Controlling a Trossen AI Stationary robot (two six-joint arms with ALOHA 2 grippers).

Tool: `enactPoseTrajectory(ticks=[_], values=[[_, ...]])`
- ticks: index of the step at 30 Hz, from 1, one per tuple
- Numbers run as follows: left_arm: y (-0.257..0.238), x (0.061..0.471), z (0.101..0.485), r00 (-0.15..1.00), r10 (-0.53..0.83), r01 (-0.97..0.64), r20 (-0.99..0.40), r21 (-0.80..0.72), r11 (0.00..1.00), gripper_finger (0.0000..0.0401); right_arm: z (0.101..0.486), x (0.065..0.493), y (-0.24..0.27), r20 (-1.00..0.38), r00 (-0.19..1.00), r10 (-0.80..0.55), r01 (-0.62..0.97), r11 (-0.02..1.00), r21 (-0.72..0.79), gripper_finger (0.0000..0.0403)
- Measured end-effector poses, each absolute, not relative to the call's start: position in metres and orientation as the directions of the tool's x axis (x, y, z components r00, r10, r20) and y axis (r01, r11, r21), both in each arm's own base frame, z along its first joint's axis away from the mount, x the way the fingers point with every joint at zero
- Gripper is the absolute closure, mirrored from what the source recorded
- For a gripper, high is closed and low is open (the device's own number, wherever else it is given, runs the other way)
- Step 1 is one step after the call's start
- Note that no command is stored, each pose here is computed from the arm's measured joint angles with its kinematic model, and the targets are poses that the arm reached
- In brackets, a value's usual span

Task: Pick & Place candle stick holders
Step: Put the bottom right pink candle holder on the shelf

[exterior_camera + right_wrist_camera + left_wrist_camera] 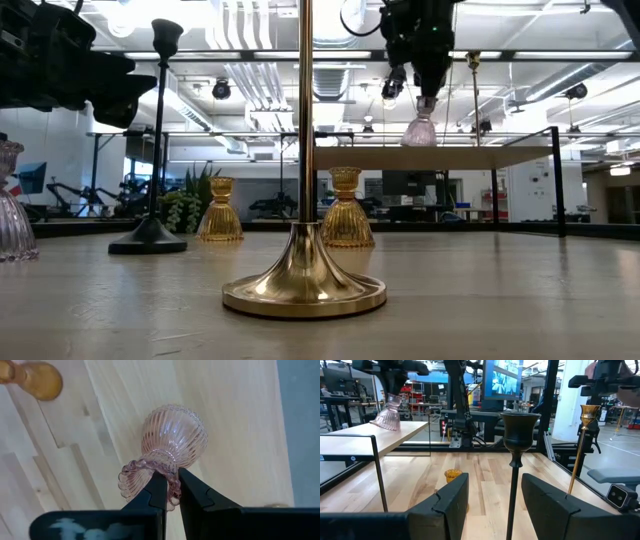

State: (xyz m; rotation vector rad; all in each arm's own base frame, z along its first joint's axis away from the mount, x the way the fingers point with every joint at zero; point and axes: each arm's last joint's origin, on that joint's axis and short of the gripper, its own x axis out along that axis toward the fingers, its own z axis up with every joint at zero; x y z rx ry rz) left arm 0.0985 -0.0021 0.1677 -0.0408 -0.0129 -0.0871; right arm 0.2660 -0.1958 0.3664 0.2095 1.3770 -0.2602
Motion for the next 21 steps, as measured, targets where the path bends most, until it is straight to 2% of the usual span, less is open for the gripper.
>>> enactPoseTrajectory(ticks=[15, 21], values=[[-0.002, 0.099, 0.168, 0.996, -0.086, 0.087, 0.014, -0.04, 0.995, 0.0213, 0.364, 0.269, -0.213, -0.978, 0.206, -0.025, 0.343, 0.938, 0.049, 0.0384], [-0.002, 0.099, 0.168, 0.996, -0.086, 0.087, 0.014, -0.04, 0.995, 0.0213, 0.362, 0.269, -0.214, -0.981, 0.194, -0.027, 0.358, 0.933, 0.046, 0.0342]])
